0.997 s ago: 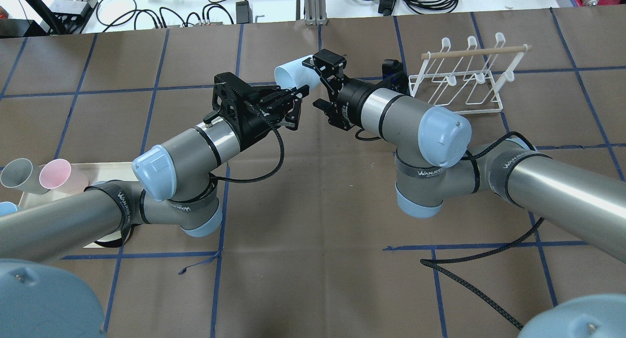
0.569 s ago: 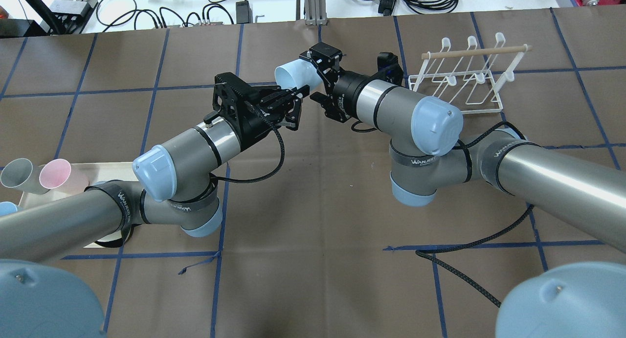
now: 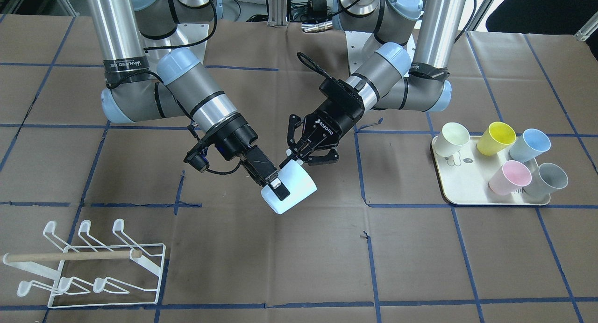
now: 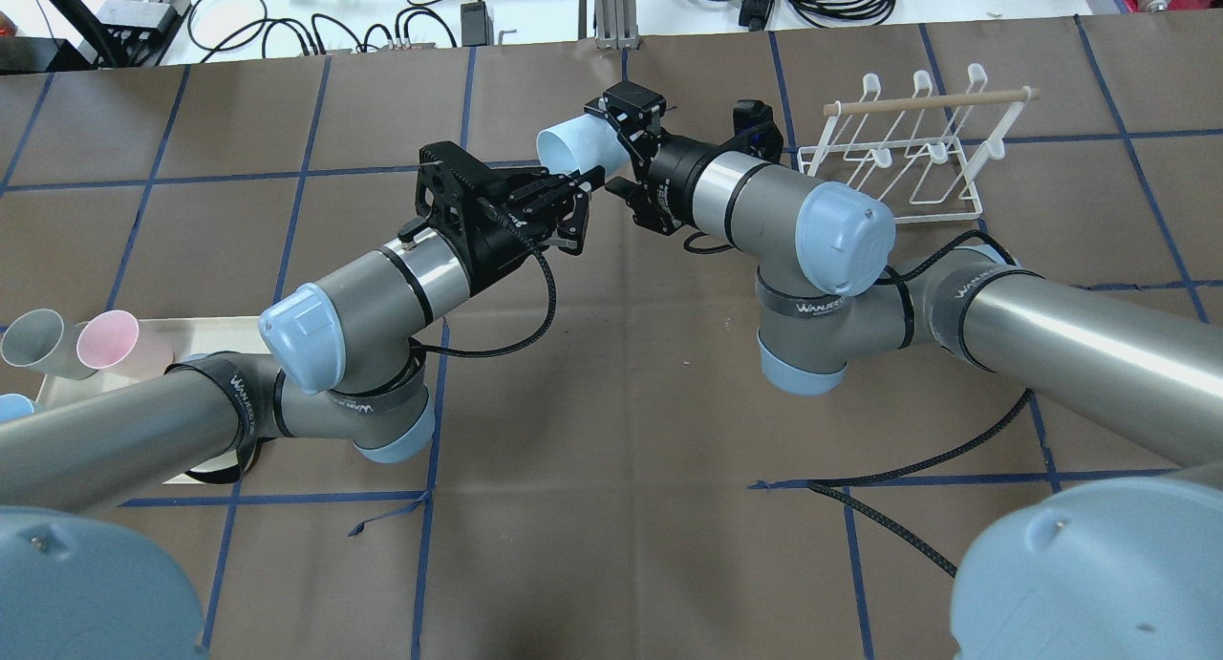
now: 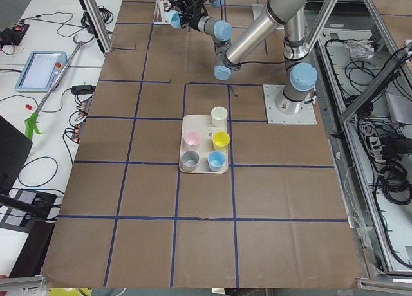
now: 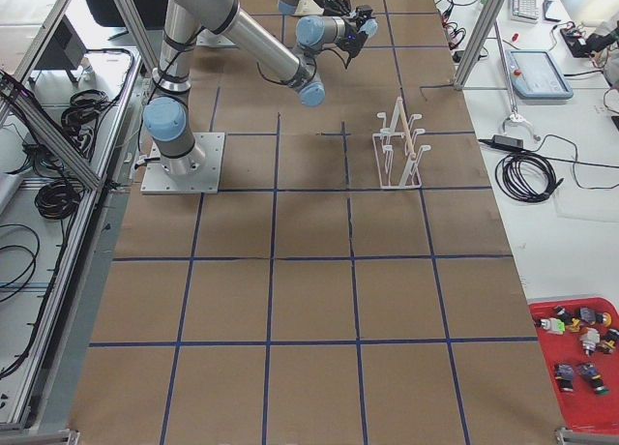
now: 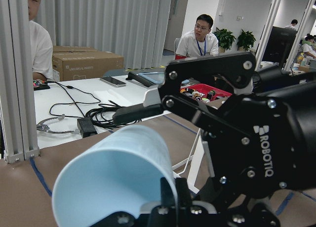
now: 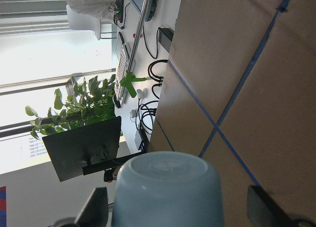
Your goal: Transfer IKEA cup to right arm and place on rack
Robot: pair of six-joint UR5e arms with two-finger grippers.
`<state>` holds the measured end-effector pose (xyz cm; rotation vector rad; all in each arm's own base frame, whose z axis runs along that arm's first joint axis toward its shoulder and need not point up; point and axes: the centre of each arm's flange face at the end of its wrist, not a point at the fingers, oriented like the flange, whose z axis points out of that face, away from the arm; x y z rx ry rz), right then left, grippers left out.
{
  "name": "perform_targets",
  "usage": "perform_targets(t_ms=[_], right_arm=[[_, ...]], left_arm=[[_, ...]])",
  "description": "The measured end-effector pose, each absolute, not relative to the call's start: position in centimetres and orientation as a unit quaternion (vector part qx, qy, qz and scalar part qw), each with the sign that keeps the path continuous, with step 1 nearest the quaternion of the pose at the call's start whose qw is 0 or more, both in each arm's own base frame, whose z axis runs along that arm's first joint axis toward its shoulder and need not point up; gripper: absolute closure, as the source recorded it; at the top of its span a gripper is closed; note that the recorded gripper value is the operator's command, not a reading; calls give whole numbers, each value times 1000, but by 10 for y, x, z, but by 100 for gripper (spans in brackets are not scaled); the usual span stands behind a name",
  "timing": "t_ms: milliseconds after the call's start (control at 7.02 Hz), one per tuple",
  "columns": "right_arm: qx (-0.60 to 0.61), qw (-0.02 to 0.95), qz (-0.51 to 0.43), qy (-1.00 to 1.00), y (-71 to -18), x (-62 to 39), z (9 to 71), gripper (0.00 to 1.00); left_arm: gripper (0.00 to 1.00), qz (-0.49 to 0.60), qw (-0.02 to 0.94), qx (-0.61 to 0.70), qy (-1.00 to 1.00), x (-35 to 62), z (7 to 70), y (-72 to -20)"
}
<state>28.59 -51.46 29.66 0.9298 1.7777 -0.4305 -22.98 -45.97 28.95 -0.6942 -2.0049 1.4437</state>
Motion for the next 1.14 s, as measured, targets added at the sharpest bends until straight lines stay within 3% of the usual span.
perform_targets(t_ms=[285,1139], right_arm=[[386,519,-180,741,-514,289,299,2],[381,524,-178,741,-517,290,302,45]], left_arm=[[97,539,284,-259,-749,-230,290,-460],[94,541,284,-260,-748,-230,292,-459]])
